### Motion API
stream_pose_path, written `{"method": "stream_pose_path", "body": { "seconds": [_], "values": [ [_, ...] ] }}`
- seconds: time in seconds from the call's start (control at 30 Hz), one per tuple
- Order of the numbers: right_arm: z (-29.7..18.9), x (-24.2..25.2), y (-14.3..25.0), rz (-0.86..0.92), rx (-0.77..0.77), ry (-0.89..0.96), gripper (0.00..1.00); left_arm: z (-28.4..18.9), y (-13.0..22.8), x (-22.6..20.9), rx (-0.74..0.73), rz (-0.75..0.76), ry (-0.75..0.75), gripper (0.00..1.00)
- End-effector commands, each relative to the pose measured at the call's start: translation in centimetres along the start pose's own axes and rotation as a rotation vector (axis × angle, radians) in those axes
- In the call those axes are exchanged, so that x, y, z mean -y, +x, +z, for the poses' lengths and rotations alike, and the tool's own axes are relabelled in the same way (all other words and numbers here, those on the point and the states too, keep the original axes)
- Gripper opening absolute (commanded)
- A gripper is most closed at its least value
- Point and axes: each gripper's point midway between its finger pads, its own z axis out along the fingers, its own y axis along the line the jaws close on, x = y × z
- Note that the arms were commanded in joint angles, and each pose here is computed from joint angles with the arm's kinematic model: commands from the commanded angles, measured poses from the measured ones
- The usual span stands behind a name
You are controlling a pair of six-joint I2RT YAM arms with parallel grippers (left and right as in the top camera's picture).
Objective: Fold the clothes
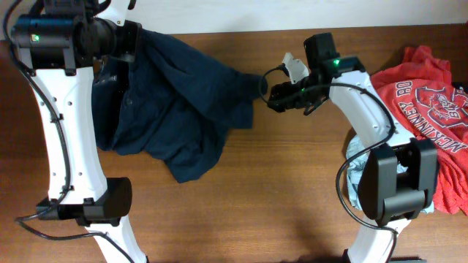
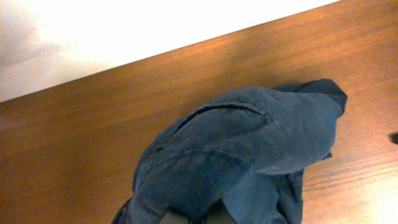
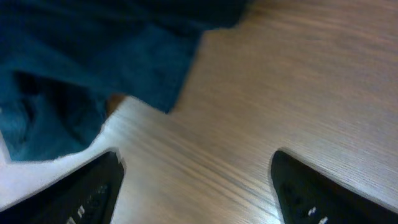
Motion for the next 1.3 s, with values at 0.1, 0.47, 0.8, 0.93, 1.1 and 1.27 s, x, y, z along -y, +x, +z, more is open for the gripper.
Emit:
{"method": "stream_pose_path", "body": {
  "seconds": [0.1, 0.47, 0.8, 0.93, 1.1, 1.27],
  "values": [
    [2.3, -2.2, -2.0, -0.072, 0.147, -0.097, 0.79, -2.4, -1.0, 0.7, 0.070, -0.008, 0.028, 0.00],
    [3.8, -2.8, -3.2, -0.071, 0.226, -0.194, 0.79, -9.3, -3.0, 0.8, 0.252, 0.011, -0.021, 0.00],
    [2.6, -6.7, -3.0, -0.164, 0.239, -0.420, 0.72, -9.9, -2.9, 0.3, 0.258, 0.008, -0.058, 0.00],
    [2.6, -6.9, -2.3, -0.146, 0.210, -0.439, 0.78, -9.9, -2.8, 0.0, 0.255, 0.006, -0.071, 0.00],
    [3.8, -6.0, -0.7, -0.112, 0.170, -0.412, 0.87, -9.9, -2.8, -0.1, 0.255, 0.005, -0.078, 0.00],
    [4.1, -6.6, 0.5, -0.092, 0.142, -0.465, 0.88, -10.0, -2.9, -0.1, 0.258, 0.005, -0.078, 0.00]
  ]
}}
